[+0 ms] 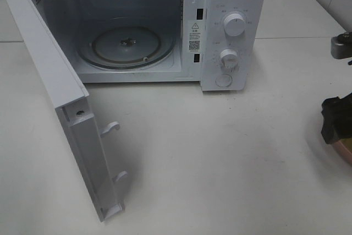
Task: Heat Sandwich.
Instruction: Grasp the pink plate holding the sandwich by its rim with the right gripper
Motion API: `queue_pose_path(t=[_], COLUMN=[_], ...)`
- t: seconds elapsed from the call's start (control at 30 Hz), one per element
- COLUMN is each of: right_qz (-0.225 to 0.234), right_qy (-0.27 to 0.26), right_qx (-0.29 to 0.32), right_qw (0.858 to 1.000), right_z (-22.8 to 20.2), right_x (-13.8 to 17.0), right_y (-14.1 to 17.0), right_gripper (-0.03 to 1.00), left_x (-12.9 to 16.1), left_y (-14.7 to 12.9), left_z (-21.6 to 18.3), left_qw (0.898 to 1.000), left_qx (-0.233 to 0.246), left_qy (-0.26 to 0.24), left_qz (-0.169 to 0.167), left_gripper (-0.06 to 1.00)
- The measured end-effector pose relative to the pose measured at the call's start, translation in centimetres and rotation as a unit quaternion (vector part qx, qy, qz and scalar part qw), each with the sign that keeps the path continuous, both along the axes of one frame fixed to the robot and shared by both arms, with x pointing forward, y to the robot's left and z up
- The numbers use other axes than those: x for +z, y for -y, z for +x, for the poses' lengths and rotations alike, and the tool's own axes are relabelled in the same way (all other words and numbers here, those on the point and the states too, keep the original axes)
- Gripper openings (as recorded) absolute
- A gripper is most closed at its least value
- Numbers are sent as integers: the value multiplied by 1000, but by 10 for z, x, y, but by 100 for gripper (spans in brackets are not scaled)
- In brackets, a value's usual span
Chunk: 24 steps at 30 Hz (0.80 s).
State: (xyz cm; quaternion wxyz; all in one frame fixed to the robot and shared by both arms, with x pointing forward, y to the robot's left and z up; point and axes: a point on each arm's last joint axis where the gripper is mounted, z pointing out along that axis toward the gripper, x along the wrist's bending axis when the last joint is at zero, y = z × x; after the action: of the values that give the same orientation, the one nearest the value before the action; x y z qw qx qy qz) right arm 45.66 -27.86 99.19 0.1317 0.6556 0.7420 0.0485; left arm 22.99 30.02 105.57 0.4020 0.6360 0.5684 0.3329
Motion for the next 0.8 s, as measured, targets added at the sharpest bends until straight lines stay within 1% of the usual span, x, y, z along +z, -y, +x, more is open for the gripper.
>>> queue_pose_path(t=[0.17,0.3,0.43,0.47,0.53,0.77,0.8], right_qz=[3,0,-3,-4,-3,-1,-1], right_qy=[16,12,-12,-24,-28,-56,-56], right_qx=[-27,-26,-21,-18,-16,-10,-10], right_qw=[1000,1000,1000,1000,999,998,998], right_z=[4,6,12,16,18,33,33], right_x=[1,-2,-16,-23,-28,-60,-60], right_y=[14,18,18,17,17,15,15], right_gripper=[95,94,94,94,93,92,92], left_x=[0,0,0,0,0,0,0], left_y=[0,0,0,0,0,0,0], left_z=[0,0,0,0,0,0,0], left_qw=[1000,1000,1000,1000,1000,1000,1000], left_qx=[0,0,0,0,0,0,0], left_qy=[0,0,0,0,0,0,0], left_qz=[0,0,0,0,0,0,0], left_gripper=[99,99,99,99,99,99,99])
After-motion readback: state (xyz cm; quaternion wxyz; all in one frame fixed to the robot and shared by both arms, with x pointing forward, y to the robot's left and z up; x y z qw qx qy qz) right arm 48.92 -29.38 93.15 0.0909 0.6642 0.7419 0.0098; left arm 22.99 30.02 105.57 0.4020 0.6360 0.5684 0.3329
